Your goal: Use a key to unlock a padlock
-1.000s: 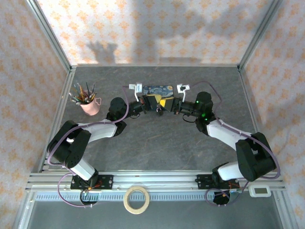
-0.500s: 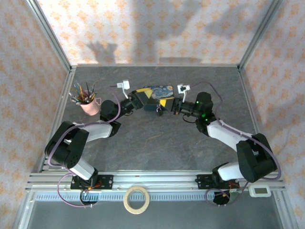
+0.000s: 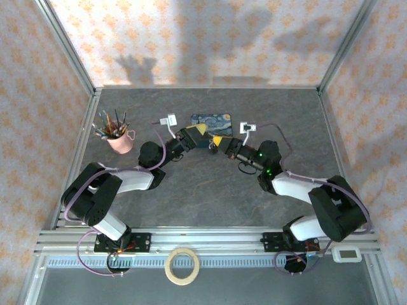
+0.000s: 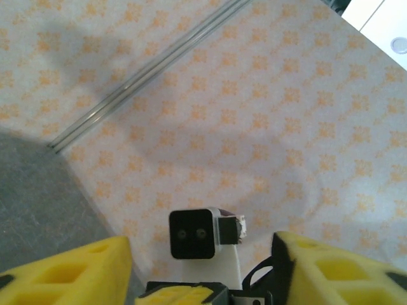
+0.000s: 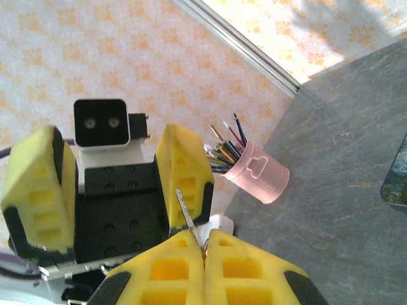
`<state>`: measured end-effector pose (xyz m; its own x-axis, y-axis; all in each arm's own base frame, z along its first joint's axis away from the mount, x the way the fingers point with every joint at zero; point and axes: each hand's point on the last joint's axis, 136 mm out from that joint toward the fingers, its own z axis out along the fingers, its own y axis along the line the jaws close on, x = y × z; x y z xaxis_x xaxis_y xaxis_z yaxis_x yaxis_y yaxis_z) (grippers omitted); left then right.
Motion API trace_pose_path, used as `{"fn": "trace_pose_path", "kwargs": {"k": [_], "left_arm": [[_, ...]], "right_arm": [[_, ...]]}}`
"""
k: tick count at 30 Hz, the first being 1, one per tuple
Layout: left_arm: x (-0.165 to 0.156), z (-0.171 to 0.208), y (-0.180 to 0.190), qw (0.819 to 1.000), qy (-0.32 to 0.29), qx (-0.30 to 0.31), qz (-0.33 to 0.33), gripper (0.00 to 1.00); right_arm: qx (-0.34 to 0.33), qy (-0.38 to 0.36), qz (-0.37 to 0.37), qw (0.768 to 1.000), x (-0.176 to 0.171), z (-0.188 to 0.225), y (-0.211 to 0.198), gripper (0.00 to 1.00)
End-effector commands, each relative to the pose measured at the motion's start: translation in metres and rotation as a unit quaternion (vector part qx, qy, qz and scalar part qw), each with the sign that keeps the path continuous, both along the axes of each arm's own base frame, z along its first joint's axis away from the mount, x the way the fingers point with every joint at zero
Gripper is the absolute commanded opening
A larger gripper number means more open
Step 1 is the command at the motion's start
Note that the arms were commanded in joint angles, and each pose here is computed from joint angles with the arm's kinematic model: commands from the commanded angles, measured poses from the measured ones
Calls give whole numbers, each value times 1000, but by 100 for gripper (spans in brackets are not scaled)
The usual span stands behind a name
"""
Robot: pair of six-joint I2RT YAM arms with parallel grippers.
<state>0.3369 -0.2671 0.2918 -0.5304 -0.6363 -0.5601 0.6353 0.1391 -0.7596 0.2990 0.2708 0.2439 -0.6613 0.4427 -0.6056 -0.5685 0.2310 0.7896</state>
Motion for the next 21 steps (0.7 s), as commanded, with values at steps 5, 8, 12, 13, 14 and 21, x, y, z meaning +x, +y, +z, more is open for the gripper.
{"fn": "trace_pose_path", "kwargs": {"k": [5, 8, 12, 13, 14, 21], "left_arm": [[4, -8, -16, 1000, -8, 30, 2, 49], [5, -9, -18, 1000, -6, 30, 0, 44], [5, -7, -18, 1000, -10, 28, -1, 40], [4, -6, -18, 1000, -10, 26, -3, 40], [4, -6, -19, 1000, -11, 26, -3, 39], [5, -4, -22, 1000, -13, 22, -11, 3]], "right_arm": [[67, -32, -4, 997, 0, 37, -1, 0], [69, -29, 0, 997, 1, 36, 0, 0], [66, -24, 2, 997, 1, 32, 2, 0], [66, -23, 5, 998, 1, 31, 3, 0], [64, -21, 7, 998, 1, 30, 4, 0], [61, -14, 14, 998, 0, 24, 10, 0]]}}
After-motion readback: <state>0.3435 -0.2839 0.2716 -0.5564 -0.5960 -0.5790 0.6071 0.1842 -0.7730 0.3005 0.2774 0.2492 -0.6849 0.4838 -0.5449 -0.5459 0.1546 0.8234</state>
